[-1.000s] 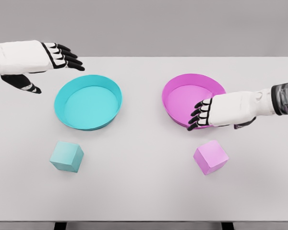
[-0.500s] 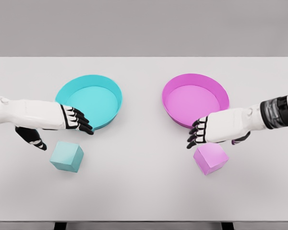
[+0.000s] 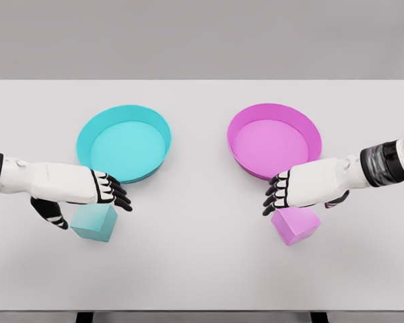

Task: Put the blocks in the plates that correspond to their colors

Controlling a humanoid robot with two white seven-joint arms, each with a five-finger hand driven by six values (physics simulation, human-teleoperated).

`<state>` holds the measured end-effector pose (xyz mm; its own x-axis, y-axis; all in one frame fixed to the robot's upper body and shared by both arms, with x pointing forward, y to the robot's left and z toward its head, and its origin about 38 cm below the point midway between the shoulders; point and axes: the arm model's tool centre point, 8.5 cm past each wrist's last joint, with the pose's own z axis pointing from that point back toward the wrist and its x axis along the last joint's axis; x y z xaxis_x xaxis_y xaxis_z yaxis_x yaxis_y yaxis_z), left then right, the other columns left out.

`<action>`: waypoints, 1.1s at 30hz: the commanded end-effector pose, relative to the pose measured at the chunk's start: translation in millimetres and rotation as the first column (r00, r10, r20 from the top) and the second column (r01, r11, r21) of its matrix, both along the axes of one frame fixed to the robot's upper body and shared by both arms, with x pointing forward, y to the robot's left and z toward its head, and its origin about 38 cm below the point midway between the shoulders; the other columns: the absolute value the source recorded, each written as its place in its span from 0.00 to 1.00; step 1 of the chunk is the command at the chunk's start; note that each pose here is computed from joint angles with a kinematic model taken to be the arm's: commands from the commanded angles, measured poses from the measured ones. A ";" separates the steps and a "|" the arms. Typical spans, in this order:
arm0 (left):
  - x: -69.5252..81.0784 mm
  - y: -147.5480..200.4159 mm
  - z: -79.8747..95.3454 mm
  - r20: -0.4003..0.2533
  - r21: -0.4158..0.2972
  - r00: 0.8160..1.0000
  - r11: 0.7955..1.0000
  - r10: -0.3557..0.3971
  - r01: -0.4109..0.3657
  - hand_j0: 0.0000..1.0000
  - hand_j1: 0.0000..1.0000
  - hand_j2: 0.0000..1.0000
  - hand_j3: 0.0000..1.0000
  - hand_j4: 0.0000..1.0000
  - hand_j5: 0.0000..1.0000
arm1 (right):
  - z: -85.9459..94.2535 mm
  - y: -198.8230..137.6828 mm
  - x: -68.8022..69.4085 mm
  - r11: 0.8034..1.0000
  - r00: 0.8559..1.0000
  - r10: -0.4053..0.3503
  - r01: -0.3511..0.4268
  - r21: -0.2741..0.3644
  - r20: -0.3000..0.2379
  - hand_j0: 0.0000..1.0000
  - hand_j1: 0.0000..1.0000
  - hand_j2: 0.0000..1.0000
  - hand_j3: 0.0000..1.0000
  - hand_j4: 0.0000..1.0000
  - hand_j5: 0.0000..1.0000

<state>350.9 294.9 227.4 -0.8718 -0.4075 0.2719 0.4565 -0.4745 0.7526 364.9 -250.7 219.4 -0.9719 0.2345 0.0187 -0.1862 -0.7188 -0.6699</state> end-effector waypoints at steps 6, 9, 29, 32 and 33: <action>4.9 5.4 -3.3 0.010 0.022 1.000 1.000 0.018 -0.018 1.00 1.00 1.00 1.00 1.00 1.00 | 4.0 5.4 1.9 1.000 1.000 0.010 -0.010 0.008 0.009 1.00 1.00 1.00 1.00 1.00 1.00; 1.6 6.3 -10.4 -0.008 0.022 1.000 1.000 0.021 -0.020 1.00 1.00 1.00 1.00 1.00 1.00 | 3.4 6.5 1.7 1.000 1.000 0.013 -0.013 0.009 0.008 1.00 1.00 1.00 1.00 1.00 1.00; 10.5 9.9 -38.8 -0.035 0.056 0.998 0.997 0.049 -0.047 1.00 1.00 1.00 1.00 1.00 1.00 | -8.0 9.5 -3.6 0.999 0.999 0.031 -0.032 -0.012 -0.026 1.00 1.00 1.00 1.00 1.00 1.00; 10.4 10.7 -39.9 -0.033 0.063 0.998 0.997 0.049 -0.047 1.00 1.00 1.00 1.00 1.00 1.00 | -8.1 9.5 -3.6 0.999 0.999 0.032 -0.032 -0.013 -0.025 1.00 1.00 1.00 1.00 1.00 1.00; 10.8 12.0 -40.9 -0.034 0.066 0.998 0.997 0.053 -0.051 1.00 1.00 1.00 1.00 1.00 1.00 | -8.5 9.4 -3.8 0.999 0.999 0.032 -0.032 -0.014 -0.027 1.00 1.00 1.00 1.00 1.00 1.00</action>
<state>359.9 306.0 186.2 -0.8401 -0.4653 0.2789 0.5084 -0.4960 0.7040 361.1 -241.4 210.8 -0.9787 0.2016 0.0395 -0.1779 -0.7351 -0.6542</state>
